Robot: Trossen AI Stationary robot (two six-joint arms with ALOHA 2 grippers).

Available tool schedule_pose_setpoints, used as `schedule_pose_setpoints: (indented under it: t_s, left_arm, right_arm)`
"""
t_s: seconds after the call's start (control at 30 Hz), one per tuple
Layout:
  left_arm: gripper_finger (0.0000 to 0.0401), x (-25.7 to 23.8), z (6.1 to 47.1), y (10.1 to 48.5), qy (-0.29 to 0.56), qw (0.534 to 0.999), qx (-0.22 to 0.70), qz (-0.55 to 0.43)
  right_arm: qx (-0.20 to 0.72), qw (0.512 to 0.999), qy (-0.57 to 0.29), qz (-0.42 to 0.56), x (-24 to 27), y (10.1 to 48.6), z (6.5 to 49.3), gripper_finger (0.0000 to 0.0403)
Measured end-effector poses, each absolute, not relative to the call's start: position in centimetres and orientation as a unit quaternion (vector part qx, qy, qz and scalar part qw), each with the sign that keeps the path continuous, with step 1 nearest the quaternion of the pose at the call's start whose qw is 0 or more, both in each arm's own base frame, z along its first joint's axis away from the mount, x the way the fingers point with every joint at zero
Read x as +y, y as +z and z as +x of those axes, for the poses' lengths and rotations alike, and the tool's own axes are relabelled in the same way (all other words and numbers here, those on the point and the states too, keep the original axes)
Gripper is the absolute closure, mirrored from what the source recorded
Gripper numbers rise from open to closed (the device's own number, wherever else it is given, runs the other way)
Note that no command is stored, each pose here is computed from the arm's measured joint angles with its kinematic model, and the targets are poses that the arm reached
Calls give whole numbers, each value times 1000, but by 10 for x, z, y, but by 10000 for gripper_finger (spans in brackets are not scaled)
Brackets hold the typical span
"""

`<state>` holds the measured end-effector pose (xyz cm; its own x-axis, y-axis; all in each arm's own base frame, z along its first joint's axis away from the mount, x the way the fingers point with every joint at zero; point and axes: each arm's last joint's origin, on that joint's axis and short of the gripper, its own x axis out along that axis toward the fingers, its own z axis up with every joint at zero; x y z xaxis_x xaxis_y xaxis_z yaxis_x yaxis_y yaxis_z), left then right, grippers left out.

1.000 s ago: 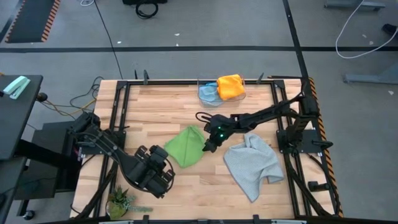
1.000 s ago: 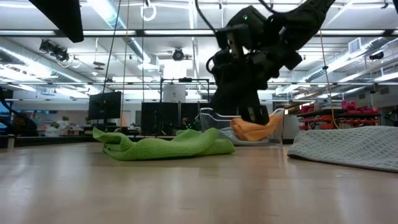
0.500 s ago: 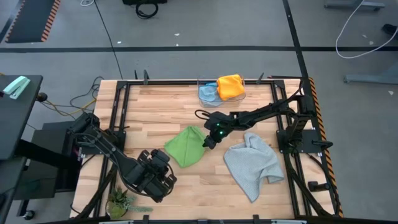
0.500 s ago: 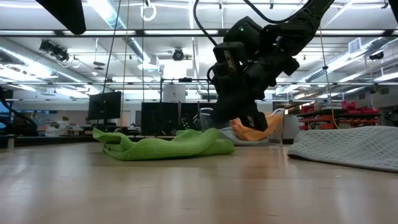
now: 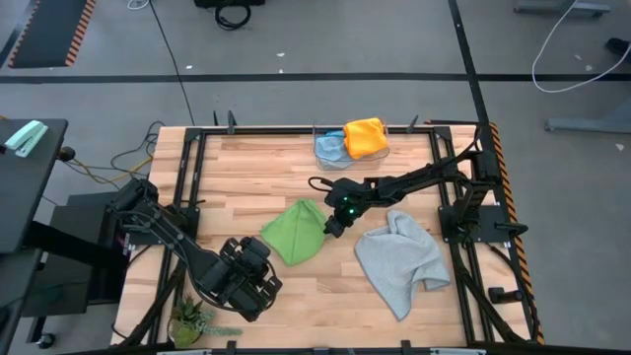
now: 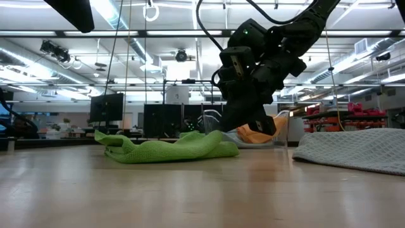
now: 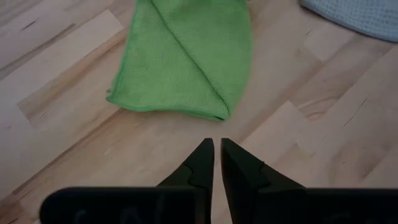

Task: Fold microfiber towels
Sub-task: Fold the green microfiber cloth

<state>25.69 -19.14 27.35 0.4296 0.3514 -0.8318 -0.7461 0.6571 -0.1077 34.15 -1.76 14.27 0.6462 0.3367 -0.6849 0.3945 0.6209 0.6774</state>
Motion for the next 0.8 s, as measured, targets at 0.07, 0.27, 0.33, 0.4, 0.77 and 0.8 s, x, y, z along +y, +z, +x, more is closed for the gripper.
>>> schedule_pose_setpoints:
  t_s: [0.07,0.27,0.33,0.4,0.77,0.8]
  left_arm:
    - [367,-191,257,274,338,811,413,-239]
    - [371,-192,257,274,337,812,412,-239]
    - [371,-192,257,274,337,812,412,-240]
    - [368,-192,258,274,336,813,410,-241]
    - [372,-193,260,274,325,819,407,-241]
    - [373,-193,260,274,326,819,407,-241]
  right_arm:
    - [420,796,-18,435,-17,143,341,347]
    - [414,798,-16,439,-17,137,346,347]
    - [412,796,-16,444,-17,137,346,347]
    - [412,795,-15,445,-17,136,347,347]
    - [419,792,-9,444,-11,130,348,347]
    - [419,793,-8,443,-10,130,349,347]
